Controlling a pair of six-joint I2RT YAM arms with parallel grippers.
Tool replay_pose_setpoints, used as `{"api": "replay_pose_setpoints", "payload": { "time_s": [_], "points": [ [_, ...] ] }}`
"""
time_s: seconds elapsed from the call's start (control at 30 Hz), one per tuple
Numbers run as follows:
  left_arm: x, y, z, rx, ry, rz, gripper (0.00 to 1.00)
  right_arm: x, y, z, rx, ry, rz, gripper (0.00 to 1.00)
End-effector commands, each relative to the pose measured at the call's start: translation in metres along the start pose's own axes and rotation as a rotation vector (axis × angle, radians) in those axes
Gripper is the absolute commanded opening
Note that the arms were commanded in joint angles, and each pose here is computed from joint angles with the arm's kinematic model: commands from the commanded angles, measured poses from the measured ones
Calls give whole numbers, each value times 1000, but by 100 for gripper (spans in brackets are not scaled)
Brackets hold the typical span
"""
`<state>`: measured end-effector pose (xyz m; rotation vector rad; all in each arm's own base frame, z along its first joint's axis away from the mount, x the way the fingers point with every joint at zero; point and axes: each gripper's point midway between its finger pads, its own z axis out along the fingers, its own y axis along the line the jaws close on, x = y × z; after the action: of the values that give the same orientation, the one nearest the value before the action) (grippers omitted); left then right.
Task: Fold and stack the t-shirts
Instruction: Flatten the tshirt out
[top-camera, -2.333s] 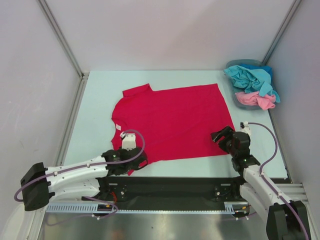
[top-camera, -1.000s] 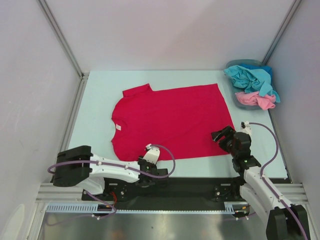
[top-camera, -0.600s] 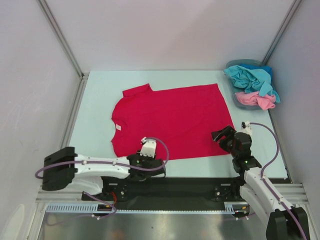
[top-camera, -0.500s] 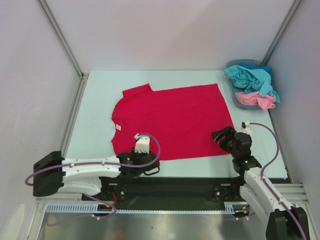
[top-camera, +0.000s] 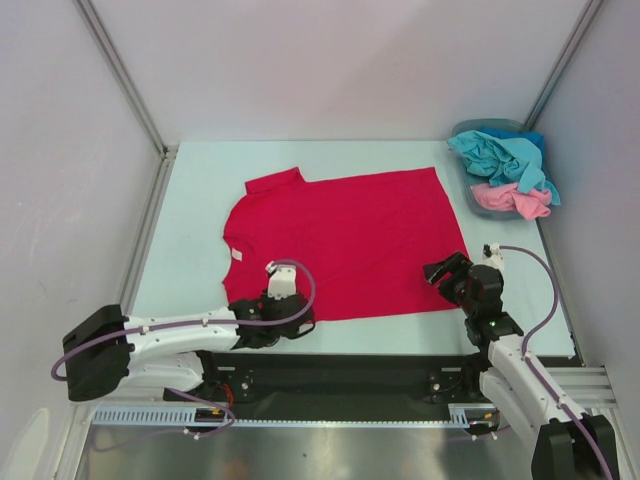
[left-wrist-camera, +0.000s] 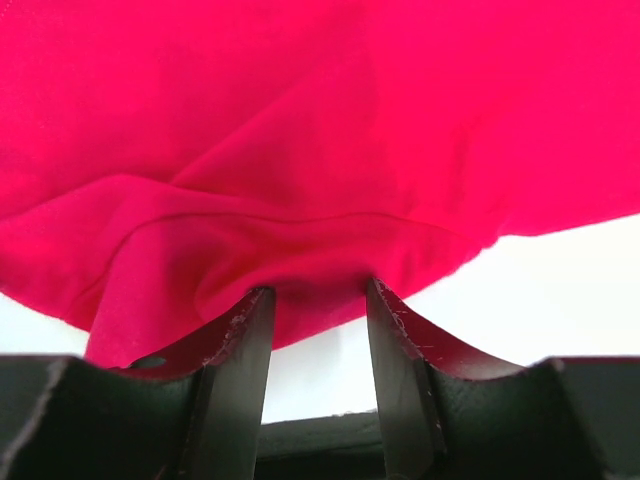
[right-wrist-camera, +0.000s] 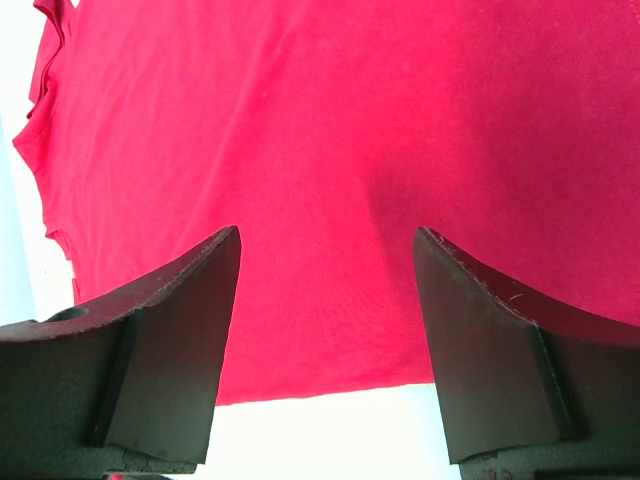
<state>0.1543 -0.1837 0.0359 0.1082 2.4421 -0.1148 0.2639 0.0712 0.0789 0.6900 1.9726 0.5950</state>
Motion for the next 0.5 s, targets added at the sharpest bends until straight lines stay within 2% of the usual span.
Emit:
{"api": "replay_pose_setpoints", "payload": {
  "time_s": [0.0, 0.3, 0.4, 0.47],
  "points": [
    [-3, -3, 4, 28, -1, -10, 47, -7, 4, -2, -14, -18, -19, 74],
    [-4, 7, 11, -15, 37, 1, 47, -7, 4, -1, -16, -20, -13, 74],
    [-5, 4, 15, -33, 48, 22, 42, -9, 5, -3, -20, -25, -14, 74],
    [-4, 3, 18, -47, 60, 38, 36, -10, 6, -3, -21, -28, -15, 74]
  ]
}}
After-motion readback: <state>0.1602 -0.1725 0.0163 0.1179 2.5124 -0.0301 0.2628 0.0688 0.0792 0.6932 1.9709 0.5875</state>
